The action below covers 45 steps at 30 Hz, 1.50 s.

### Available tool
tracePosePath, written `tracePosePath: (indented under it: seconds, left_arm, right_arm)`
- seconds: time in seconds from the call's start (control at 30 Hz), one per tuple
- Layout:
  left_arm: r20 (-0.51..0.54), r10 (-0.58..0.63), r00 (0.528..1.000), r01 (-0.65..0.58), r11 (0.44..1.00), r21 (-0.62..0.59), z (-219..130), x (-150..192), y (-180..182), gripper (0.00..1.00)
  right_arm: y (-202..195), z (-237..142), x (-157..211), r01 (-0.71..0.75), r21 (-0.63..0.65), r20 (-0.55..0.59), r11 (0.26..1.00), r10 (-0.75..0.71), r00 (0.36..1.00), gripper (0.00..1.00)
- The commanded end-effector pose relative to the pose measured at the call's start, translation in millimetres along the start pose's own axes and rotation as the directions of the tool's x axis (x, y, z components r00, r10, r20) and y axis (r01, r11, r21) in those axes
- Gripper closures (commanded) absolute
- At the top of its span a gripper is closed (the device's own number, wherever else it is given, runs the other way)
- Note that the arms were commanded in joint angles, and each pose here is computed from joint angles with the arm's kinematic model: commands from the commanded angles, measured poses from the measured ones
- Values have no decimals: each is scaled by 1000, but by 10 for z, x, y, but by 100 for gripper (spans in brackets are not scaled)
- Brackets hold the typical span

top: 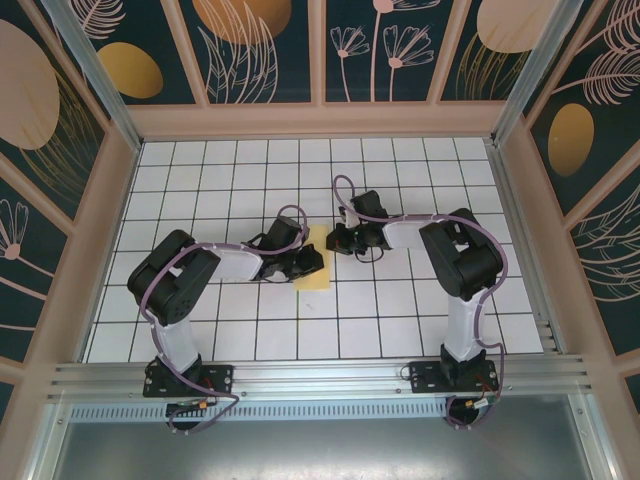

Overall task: Fold a paper plane with a square sheet of paper (pick it up from the middle)
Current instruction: First fold in half a square sheet of paper at the center of the table.

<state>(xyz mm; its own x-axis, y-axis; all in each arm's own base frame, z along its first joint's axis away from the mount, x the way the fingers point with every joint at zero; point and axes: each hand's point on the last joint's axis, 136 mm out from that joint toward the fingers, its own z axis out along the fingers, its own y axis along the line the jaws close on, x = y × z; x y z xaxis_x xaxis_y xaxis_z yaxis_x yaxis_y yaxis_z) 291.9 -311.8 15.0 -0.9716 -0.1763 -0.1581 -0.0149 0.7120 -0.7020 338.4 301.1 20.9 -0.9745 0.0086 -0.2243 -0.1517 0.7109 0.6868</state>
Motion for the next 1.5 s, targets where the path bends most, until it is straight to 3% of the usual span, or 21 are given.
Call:
tracePosePath:
  seconds: [0.0, 0.83, 1.47]
  left_arm:
    - [-30, 2, 1000, -4, 998, -68, 50, 97, 183, 88]
    - [-81, -26, 996, 14, 989, -147, 45, 377, 519, 88]
    - [-69, -18, 997, 9, 991, -134, 1, 378, 502, 88]
  right_arm:
    - [46, 75, 35, 19, -8, -30, 1000, -20, 999, 97]
    - [-379, 201, -662, -103, 167, 134, 981, 81, 988, 97]
    - [-130, 287, -1084, -90, 120, 178, 989, 68, 982, 96]
